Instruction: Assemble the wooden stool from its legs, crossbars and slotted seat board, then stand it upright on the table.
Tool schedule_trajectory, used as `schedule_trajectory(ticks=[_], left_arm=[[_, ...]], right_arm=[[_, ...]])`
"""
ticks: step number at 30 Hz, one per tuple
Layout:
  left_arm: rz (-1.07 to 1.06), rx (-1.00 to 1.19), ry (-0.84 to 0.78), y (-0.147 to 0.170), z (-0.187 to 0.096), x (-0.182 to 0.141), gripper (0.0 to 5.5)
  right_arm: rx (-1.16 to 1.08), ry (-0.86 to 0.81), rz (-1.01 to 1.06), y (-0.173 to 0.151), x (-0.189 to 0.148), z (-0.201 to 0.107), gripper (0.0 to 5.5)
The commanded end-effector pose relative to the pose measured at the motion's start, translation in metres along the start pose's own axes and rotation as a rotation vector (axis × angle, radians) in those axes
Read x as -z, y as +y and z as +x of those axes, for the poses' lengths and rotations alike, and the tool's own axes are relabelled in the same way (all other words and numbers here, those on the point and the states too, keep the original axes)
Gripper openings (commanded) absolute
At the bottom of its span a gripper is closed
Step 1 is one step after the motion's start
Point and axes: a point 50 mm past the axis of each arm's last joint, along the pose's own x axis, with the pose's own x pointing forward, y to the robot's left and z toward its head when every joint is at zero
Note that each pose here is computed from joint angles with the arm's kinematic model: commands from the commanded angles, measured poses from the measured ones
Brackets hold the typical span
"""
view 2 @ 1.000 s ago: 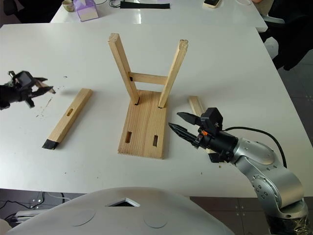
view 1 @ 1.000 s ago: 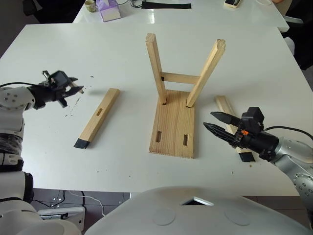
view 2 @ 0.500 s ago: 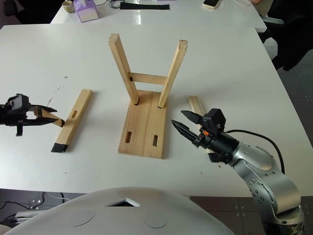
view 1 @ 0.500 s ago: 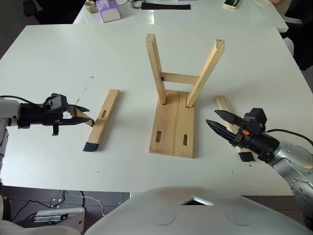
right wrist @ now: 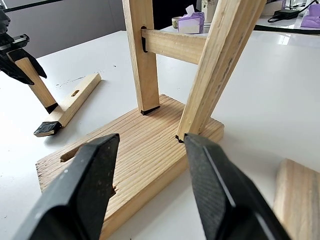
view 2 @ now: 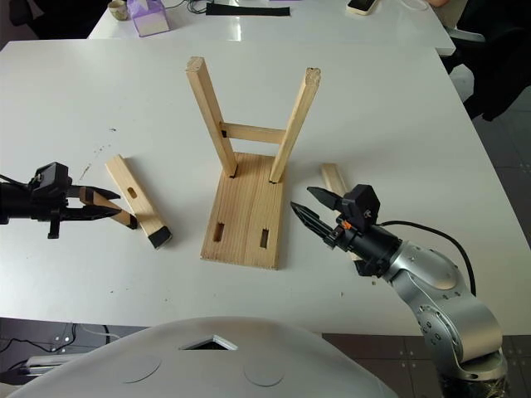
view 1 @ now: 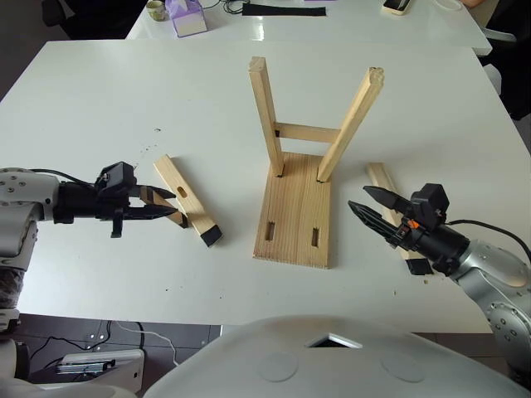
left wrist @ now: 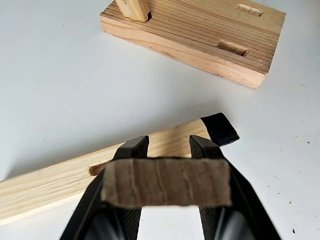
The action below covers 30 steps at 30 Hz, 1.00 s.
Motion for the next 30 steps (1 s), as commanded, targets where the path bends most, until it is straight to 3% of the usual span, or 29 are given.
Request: schedule_trajectory(ticks=[1,6,13,21,30], left_arm=[[0.061,-0.113,0.004,0.017,-0.022,-0.015,1.31],[0.083,-0.187,-0.040,0.026,-0.028,-0.029,1.31],[0.018,-0.243,-0.101,0.003,-0.013,-0.025,1.31],[-0.083,-0.388,-0.149,0.005,0.006,-0.026,1.31],[-0.098,-0.344,-0.082,0.005,0.004,-0.026,1.31]], right_arm=[[0.013,0.006,-0.019,-0.002,-0.001,-0.004,2.38],[0.020,0.027,-0.026,0.001,0.004,-0.005,2.38],[0.065,-0.022,-0.004,0.000,-0.004,-0.016,2.38],[0.110,-0.047,-0.035,-0.004,-0.012,-0.015,2.38],[0.138,-0.050,-0.031,-0.001,-0.009,-0.014,2.38]])
